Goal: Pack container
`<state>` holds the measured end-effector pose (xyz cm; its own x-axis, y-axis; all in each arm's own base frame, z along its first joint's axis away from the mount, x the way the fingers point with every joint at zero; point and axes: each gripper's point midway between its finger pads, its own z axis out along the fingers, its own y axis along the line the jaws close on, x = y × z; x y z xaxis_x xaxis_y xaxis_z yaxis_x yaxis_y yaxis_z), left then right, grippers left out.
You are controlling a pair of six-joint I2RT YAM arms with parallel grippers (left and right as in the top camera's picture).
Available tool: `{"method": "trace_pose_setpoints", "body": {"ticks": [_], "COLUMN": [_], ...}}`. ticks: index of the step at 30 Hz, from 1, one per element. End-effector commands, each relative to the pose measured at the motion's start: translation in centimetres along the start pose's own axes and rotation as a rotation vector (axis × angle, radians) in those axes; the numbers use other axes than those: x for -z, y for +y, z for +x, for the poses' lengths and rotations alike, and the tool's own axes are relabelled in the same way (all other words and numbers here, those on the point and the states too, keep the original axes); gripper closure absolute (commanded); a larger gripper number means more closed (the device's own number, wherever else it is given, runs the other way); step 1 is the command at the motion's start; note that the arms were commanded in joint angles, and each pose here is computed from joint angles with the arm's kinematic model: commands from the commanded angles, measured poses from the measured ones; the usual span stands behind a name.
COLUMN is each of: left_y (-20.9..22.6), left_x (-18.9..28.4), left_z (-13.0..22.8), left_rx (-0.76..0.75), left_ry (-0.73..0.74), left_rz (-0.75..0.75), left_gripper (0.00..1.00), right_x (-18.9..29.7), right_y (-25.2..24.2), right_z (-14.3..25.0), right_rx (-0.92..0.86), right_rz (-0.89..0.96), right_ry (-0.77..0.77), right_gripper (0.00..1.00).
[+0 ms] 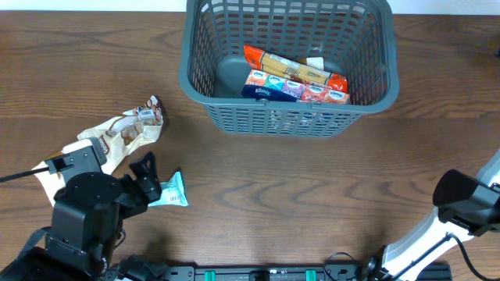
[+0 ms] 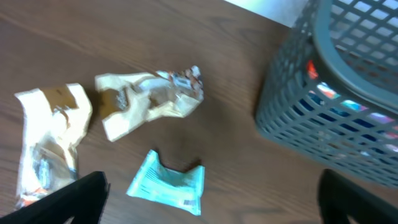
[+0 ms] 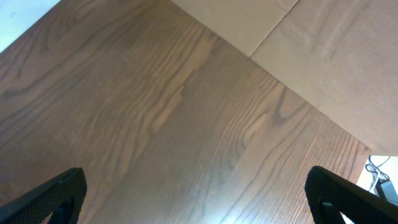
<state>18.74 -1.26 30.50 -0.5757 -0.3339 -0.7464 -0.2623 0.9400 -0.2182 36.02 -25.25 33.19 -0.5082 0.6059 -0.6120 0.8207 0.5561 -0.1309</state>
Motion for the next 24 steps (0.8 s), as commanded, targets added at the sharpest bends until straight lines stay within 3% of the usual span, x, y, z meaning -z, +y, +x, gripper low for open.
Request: {"method": "trace_pose_setpoints", "body": {"ticks": [1,2,3,4,6,7,8,9,11,14,17,24], "left_y": [1.9,2.4,3.0,3.7,4.3,4.1,3.8,3.4,3.1,3.4,3.4,2.0], "left_x": [0.3,0.4,0.5,0.8,1.3,1.5,1.6,1.7,1.8,2.1,2.0,-3.7], "left_z": [-1.8,-2.2,-2.8,-3.5,-4.9,-5.6,-6.2,-6.8,-7.5,-8.7,-10.4,-13.8], "left_rx": [-0.025,-0.024,-0.021,-0.014,0.028,0.048,0.066,0.085,0.107,0.115,0.066,-0.174], "left_ry": [-0.094,-0.116,-0.148,-0.187,-0.266,-0.299,-0.321,-0.345,-0.376,-0.432,-0.486,-0.439], "left_rz": [-0.116,-0.145,-0.181,-0.224,-0.271,-0.264,-0.248,-0.231,-0.217,-0.257,-0.336,-0.514], "left_gripper": [0.32,0.45,0.68,0.80,0.81,0.65,0.39,0.33,0.33,0.11,0.02,0.01], "right_x": [-0.5,-0.5,-0.5,-0.5,-0.5,-0.5,-0.5,-0.5,-0.5,-0.5,-0.5,-0.5], "right_y": [0.1,0.1,0.1,0.1,0.1,0.1,0.1,0.1,0.1,0.1,0.1,0.1], "right_z": [0.1,0.1,0.1,0.1,0.1,0.1,0.1,0.1,0.1,0.1,0.1,0.1], "right_rx": [-0.010,-0.010,-0.010,-0.010,-0.010,-0.010,-0.010,-0.010,-0.010,-0.010,-0.010,-0.010], "right_rz": [0.008,0.008,0.008,0.008,0.008,0.008,0.008,0.008,0.008,0.008,0.008,0.008], "right_ry": [0.010,0.009,0.010,0.009,0.010,0.010,0.010,0.009,0.010,0.010,0.009,0.009], "right_gripper": [0.01,0.01,0.01,0.01,0.01,0.01,0.01,0.01,0.01,0.01,0.01,0.01]}}
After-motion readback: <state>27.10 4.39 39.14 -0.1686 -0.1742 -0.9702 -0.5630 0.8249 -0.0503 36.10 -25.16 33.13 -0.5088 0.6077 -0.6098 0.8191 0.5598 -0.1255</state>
